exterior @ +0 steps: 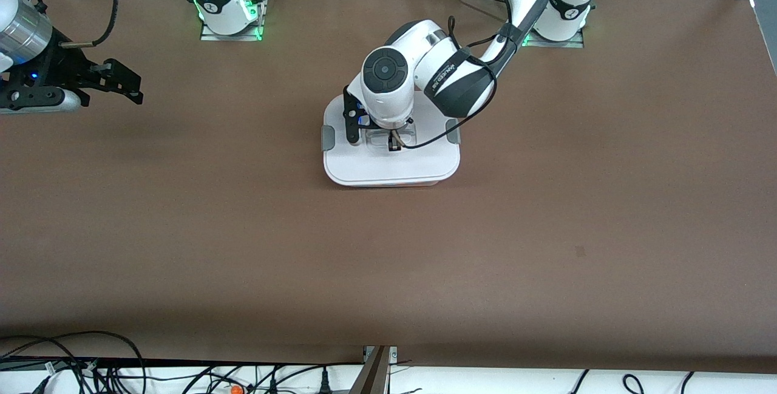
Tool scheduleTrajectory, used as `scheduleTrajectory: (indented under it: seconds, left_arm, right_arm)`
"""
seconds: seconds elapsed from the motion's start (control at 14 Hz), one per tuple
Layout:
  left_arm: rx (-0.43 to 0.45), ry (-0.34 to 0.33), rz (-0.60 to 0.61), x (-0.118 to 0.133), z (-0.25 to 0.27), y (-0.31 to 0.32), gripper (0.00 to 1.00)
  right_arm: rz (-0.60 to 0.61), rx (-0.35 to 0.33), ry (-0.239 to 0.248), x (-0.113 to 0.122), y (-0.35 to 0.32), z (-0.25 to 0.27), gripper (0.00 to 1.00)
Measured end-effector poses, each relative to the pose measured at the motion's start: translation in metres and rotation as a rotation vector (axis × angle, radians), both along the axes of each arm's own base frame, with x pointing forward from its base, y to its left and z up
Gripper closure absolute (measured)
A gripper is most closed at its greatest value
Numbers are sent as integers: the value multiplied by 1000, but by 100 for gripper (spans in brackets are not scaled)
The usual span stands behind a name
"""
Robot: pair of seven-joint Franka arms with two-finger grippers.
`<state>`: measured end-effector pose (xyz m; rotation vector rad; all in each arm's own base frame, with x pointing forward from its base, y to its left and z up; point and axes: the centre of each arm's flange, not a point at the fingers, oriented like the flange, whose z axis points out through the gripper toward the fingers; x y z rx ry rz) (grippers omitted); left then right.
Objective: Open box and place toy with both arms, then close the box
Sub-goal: 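Press the lid down onto the box with the left gripper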
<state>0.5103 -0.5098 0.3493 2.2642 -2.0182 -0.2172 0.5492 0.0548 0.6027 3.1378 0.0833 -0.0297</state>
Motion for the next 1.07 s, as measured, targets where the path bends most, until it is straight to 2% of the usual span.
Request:
scheduleTrajectory:
  seconds: [1.07]
  left_arm:
    - [3, 1, 0, 0, -2, 0, 93]
  right_arm:
    - [0, 0, -7, 9, 1, -11, 0]
